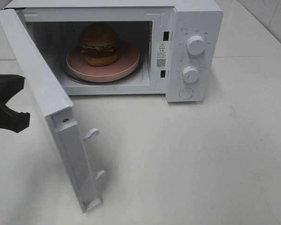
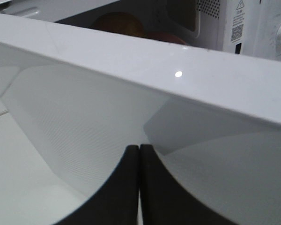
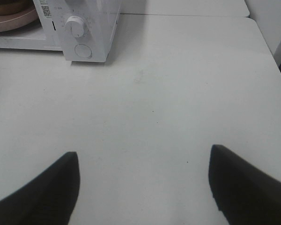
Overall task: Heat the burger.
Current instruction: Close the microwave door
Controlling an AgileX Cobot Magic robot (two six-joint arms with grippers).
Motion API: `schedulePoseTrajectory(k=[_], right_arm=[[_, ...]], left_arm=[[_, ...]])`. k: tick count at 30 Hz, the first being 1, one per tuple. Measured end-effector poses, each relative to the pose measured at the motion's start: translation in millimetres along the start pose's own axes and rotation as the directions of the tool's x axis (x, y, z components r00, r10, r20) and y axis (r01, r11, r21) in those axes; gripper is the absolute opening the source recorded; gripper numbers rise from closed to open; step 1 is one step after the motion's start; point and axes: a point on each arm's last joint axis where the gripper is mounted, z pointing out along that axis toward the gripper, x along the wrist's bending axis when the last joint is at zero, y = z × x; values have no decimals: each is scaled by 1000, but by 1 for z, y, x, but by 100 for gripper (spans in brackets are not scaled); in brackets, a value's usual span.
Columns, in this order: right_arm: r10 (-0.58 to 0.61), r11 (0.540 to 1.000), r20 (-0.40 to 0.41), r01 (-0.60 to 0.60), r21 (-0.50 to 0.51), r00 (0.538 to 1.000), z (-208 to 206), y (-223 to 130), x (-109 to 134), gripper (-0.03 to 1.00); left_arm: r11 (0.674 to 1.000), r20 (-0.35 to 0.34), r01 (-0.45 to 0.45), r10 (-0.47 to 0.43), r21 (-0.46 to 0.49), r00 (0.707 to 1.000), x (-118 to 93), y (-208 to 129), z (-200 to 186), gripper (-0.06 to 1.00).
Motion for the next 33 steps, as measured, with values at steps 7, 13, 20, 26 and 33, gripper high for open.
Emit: schedulePoseTrajectory(k=[7, 13, 20, 26, 33], right_arm=[[0, 1000, 0, 0, 0, 1000, 0, 0, 0, 74], [0, 1000, 0, 0, 0, 1000, 0, 0, 0, 74], [0, 1000, 0, 0, 0, 1000, 0, 0, 0, 74], [0, 1000, 0, 0, 0, 1000, 0, 0, 0, 74], [0, 1000, 0, 0, 0, 1000, 0, 0, 0, 74]], left_arm=[[997, 53, 27, -23, -70, 998, -16, 1, 11, 0], [992, 122, 66, -52, -111, 991, -27, -2, 24, 0], [987, 165, 70, -46, -143, 985, -37, 8, 46, 0], [987, 172, 72, -47, -144, 984, -43, 16, 69, 0], [984, 173, 80, -52, -158, 984, -49, 27, 95, 0]])
